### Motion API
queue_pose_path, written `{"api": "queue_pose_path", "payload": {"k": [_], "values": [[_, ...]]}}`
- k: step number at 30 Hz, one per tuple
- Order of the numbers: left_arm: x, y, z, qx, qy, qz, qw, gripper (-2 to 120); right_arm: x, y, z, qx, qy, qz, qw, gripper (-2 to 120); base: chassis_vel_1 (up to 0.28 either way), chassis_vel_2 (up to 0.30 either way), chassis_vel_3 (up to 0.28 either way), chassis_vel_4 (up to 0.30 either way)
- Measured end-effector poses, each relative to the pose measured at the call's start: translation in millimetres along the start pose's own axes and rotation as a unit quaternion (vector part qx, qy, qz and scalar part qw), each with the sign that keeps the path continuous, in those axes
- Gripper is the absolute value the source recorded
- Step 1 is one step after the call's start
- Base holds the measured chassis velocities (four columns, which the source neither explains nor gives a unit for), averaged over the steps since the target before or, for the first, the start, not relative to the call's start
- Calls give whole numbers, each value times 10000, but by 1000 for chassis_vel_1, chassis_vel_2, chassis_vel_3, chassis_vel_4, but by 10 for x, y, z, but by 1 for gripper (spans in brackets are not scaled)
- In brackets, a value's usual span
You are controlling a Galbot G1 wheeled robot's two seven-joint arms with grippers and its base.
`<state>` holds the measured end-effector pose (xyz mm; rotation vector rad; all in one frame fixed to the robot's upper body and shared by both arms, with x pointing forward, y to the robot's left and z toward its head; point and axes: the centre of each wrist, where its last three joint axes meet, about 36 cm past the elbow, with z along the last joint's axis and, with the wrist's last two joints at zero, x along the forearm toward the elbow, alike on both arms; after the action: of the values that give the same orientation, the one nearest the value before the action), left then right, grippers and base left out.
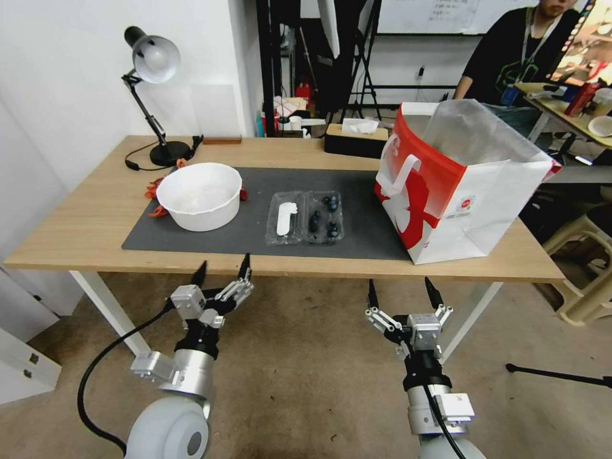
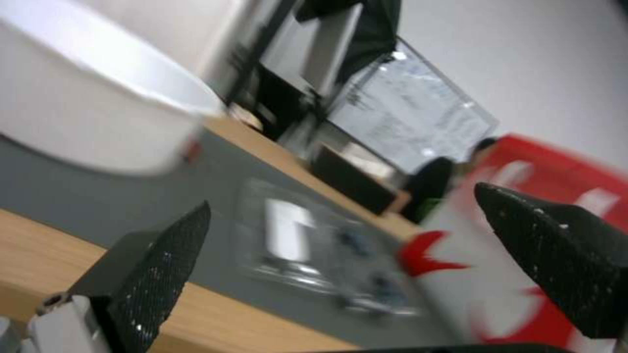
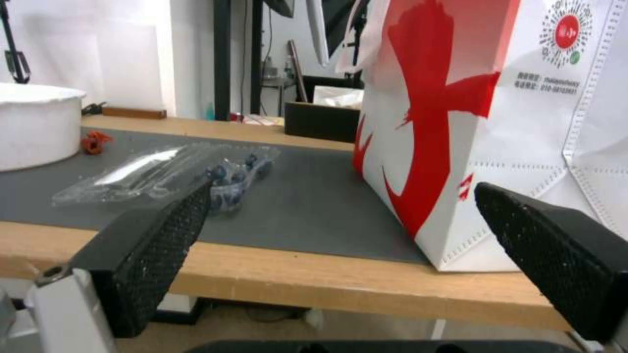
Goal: Close the takeout container lid, then place the container into the takeout bag.
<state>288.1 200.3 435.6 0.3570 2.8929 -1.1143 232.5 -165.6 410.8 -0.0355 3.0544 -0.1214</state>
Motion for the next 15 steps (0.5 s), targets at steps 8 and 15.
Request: {"api": "queue_pose_path", "payload": {"k": [8, 15], "values": [[-182, -230, -217, 2121, 650, 44, 9751, 100, -81, 40, 52, -8, 27, -74, 10000, 100, 0, 0, 0, 0], [-560, -310, -287, 3120, 1373, -281, 9397, 100, -60, 15, 80, 19, 108, 14, 9999, 100, 0, 0, 0, 0]]}}
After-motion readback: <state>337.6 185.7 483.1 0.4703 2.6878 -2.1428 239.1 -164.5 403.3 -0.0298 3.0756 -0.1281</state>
